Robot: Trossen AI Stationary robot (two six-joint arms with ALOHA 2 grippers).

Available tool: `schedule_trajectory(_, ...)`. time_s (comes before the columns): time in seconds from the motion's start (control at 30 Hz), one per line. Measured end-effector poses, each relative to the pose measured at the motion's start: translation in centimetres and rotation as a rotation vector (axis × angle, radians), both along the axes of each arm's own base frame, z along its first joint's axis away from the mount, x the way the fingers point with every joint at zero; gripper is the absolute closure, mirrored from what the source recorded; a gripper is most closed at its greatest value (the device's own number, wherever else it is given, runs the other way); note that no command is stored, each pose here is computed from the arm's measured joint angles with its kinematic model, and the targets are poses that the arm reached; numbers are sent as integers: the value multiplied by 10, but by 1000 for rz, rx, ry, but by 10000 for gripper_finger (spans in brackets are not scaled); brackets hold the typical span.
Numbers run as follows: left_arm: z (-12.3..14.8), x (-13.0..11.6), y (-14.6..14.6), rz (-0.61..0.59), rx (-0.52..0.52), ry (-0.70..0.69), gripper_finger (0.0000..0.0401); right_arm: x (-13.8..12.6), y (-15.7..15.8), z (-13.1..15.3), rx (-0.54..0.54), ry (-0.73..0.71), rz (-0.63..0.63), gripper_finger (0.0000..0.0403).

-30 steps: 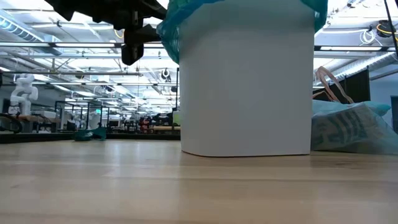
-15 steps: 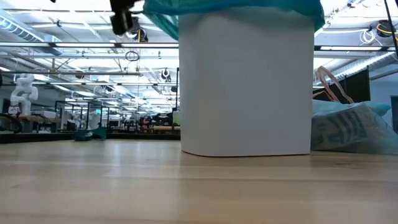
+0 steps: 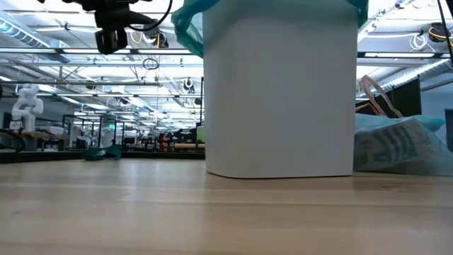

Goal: Place trash/remove bag and relplace
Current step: Insert the blue trash bag into the white trash bin

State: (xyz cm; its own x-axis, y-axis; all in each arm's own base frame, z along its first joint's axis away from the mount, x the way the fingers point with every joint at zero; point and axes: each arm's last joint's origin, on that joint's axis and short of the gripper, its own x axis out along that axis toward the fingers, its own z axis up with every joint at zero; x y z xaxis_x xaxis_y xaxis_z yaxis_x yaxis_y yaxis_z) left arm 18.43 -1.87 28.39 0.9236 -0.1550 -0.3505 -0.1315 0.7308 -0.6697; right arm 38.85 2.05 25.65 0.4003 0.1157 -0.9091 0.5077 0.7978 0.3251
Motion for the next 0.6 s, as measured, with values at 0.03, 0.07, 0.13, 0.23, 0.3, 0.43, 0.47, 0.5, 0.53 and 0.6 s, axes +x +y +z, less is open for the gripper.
schedule_trajectory(0.03, 0, 0, 0, 3, 4, 1, 269, 0, 0, 1, 0, 1, -1, 403)
schedule_trajectory(0.07, 0, 0, 0, 2, 10, 1, 269, 1, 0, 3, 1, -4, -1, 403)
schedule_trajectory(0.13, 0, 0, 0, -1, 18, -2, 269, 2, 0, 6, 3, -17, -1, 403)
schedule_trajectory(0.23, 0, 0, 0, -1, 18, 0, 269, 2, 0, 13, 4, -24, -2, 403)
schedule_trajectory(0.3, 0, 0, 0, -1, 19, -2, 269, 3, 0, 19, -1, -26, -4, 403)
schedule_trajectory(0.43, 0, 0, 0, 0, 20, 2, 269, 0, 0, 29, -21, -5, -2, 403)
schedule_trajectory(0.47, -1, 0, 0, 0, 21, 2, 269, 0, 0, 32, -22, -6, 1, 403)
schedule_trajectory(0.5, -1, 0, 0, -1, 23, 3, 269, -1, 0, 35, -23, -5, 1, 403)
schedule_trajectory(0.53, -1, 0, 0, -2, 26, 3, 269, -1, 0, 38, -25, -3, 2, 403)
schedule_trajectory(0.6, -1, 0, 0, -2, 28, 3, 269, -1, 0, 45, -40, -9, -1, 403)
